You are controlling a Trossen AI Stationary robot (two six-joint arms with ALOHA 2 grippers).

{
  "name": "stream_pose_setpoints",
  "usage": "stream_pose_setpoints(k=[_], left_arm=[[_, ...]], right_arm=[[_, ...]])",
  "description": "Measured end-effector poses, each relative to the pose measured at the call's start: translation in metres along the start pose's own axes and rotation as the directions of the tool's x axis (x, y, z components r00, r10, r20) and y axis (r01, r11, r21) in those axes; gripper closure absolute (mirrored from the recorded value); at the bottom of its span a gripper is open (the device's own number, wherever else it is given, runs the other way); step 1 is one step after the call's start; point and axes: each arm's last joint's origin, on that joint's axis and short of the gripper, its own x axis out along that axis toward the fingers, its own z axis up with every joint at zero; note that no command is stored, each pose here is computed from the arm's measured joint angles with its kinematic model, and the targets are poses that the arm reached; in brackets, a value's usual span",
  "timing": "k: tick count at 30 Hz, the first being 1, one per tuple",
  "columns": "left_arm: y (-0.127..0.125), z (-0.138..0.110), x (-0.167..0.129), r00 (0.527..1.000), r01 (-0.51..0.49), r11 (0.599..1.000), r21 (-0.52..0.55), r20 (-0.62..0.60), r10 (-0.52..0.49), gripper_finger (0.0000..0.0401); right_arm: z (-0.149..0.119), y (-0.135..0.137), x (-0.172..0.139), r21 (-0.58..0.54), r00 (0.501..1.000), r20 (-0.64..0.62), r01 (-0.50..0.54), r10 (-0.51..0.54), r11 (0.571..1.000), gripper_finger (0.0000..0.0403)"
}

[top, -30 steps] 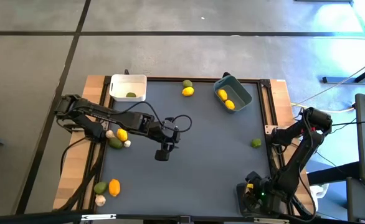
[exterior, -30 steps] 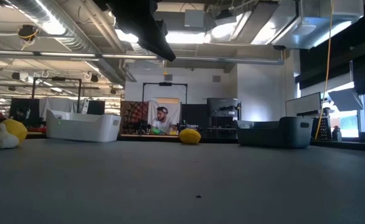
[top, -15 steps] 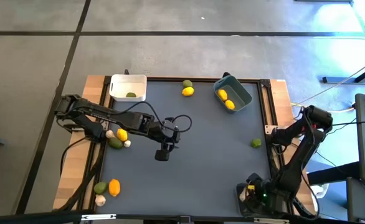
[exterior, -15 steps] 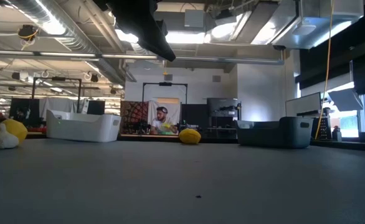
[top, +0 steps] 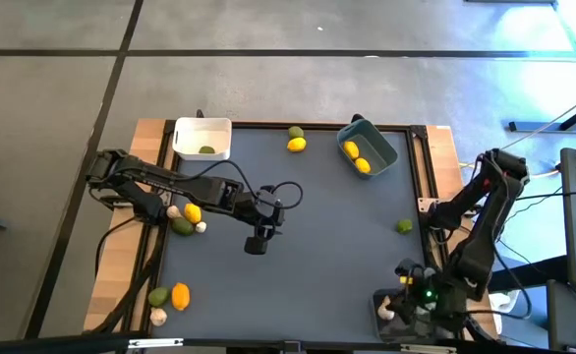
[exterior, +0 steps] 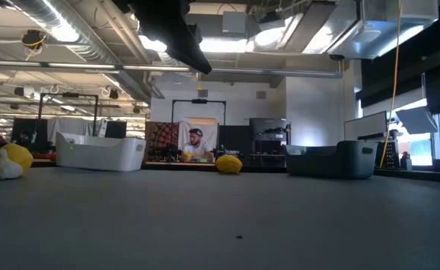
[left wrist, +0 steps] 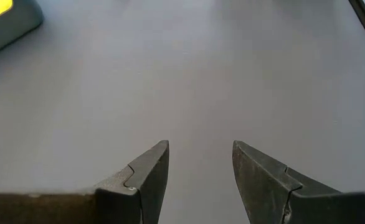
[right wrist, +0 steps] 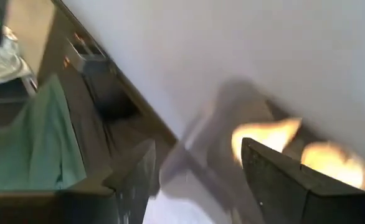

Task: Sort produce into baskets
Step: Put the lime into the white bin

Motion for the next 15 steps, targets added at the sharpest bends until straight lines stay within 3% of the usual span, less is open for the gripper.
stream_pose_setpoints(k=[6, 15], left_arm=[[0.000, 0.000, 0.000, 1.000, 0.000, 1.000, 0.000, 0.000, 0.000, 0.0229], [0.000, 0.000, 0.000, 1.000, 0.000, 1.000, -0.004, 0.000, 0.000, 0.0229]], right_arm=[[0.015, -0.008, -0.014, -0.101, 0.982, 0.186, 0.021, -0.002, 0.995, 0.0166], [0.042, -0.022, -0.012, -0.124, 0.915, 0.359, 0.242, -0.184, 0.962, 0.0166]])
